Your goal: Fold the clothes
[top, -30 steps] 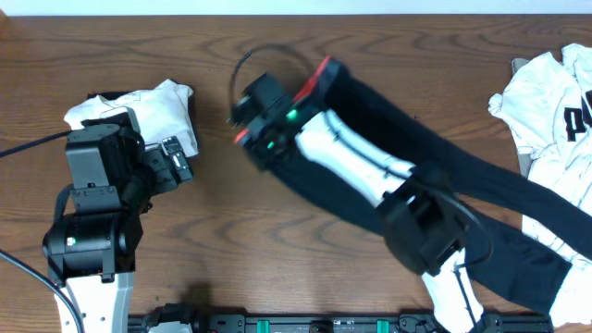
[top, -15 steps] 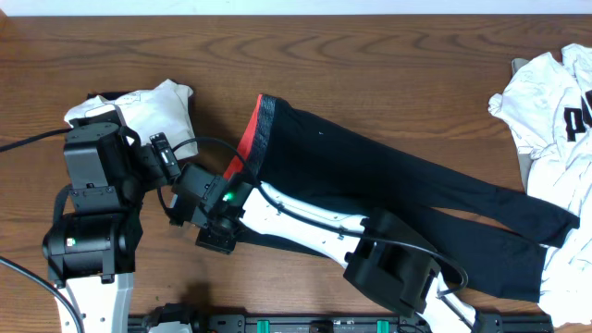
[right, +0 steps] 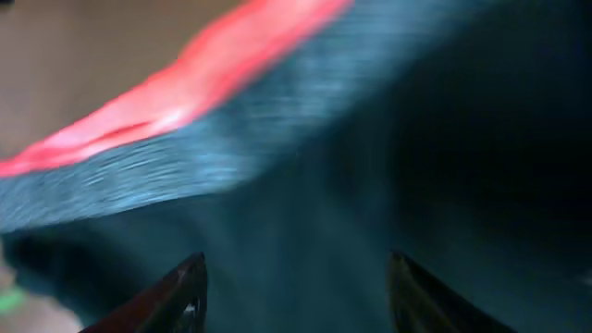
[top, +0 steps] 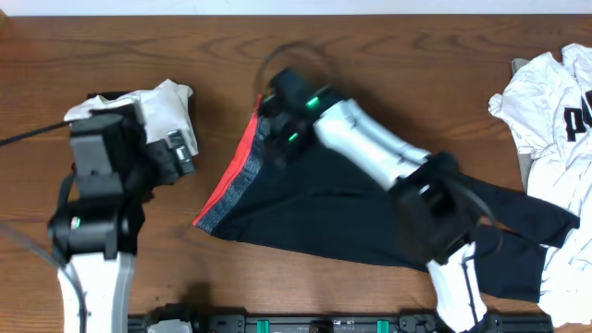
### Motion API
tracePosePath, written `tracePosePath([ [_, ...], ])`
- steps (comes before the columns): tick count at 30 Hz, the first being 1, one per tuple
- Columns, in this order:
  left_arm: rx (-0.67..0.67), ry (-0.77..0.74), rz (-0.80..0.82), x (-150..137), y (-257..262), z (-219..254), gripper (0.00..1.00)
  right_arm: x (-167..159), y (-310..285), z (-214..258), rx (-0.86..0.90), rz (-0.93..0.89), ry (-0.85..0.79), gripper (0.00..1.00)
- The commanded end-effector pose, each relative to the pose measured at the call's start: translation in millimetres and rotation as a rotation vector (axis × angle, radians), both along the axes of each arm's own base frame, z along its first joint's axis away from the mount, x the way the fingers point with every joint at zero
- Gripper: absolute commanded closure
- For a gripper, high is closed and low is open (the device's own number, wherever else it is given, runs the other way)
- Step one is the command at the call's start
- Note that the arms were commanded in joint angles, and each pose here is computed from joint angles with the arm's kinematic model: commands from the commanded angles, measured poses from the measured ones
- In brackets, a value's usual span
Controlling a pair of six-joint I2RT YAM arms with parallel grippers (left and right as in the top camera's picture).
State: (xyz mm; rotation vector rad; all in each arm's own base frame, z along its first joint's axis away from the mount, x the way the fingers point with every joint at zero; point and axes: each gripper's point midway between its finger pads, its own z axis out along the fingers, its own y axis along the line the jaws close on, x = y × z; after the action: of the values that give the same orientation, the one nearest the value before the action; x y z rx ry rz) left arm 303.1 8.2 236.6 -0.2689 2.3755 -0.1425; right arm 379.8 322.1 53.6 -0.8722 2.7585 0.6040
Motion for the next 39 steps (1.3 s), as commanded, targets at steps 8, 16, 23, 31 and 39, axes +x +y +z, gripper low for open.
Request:
tracePosePath([
  [8, -0.162, 0.105, -0.485, 75, -102, -83, 0.06, 59, -131, 62, 0.143, -0.384, 0.077, 0.43],
  [16, -0.151, -0.003, -0.604, 139, -146, -142, 0.33, 50, -185, 108, 0.151, -0.49, 0.054, 0.41],
  [23, -0.078, -0.018, -0.535, 170, -137, -192, 0.33, 32, -194, 110, 0.122, -0.481, 0.101, 0.42],
  [31, -0.035, -0.016, -0.501, 180, -130, -217, 0.34, 28, -194, 109, 0.114, -0.476, 0.116, 0.42],
  [39, -0.086, 0.011, -0.542, 174, -140, -230, 0.44, 28, -194, 109, 0.114, -0.477, 0.117, 0.43],
])
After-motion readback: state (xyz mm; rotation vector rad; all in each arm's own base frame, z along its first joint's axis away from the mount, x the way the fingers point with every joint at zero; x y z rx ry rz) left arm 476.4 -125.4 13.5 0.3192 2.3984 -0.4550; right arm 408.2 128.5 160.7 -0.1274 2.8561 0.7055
